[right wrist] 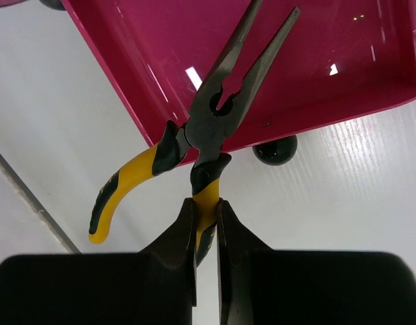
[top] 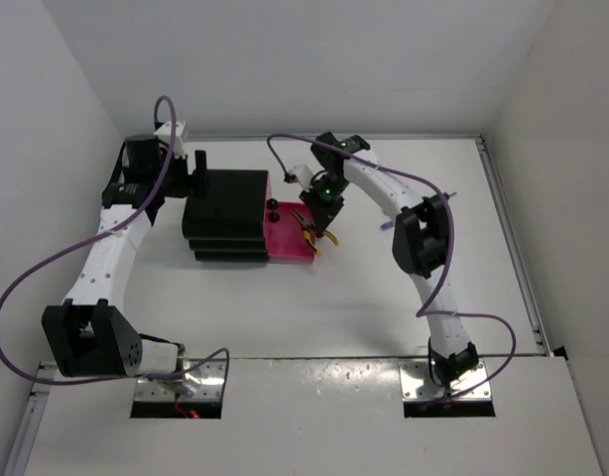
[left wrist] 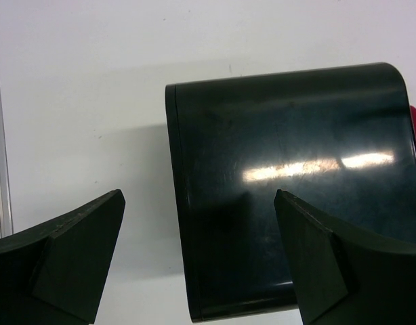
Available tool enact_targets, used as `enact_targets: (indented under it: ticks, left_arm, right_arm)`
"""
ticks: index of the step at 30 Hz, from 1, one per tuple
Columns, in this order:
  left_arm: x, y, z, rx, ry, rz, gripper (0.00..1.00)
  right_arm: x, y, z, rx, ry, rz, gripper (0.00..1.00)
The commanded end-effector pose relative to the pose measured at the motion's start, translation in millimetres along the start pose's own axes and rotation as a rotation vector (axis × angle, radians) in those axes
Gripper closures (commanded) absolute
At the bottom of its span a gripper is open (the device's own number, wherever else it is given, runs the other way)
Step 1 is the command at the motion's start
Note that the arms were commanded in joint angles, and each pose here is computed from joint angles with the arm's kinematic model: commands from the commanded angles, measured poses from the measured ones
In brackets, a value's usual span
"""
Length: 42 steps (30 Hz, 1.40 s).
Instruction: Sort the tools into containers
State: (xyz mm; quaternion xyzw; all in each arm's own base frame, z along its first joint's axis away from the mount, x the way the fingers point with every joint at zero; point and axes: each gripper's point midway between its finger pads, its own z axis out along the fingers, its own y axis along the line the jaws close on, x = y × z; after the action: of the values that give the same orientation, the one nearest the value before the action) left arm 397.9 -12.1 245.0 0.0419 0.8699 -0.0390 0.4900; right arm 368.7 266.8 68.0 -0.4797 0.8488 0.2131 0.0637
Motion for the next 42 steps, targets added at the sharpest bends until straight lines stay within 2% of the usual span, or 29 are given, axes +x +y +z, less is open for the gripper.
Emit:
enact_targets:
  ticks: [1, 12, 31, 42]
  left_arm:
    - [-7, -5, -8, 0.008, -0.035, 0.009, 0.01]
    - [1, -3, -6, -0.001, -0.016, 0.007, 0.01]
    - [5, -3, -5, 0.0, -0.007, 0.006, 0.01]
    - [9, -3, 0, 0.0, 0.002, 0.004, 0.01]
  right_arm:
    - [-24, 8, -10, 0.019, -0.057, -0.027, 1.0]
    - [-46, 9, 24, 0.003, -0.071, -0.017, 1.0]
    - [-79, 4, 46, 0.033, -0.166, -0.01, 1.0]
    - [-99, -13, 45, 0.127, -0.267, 0.011, 1.0]
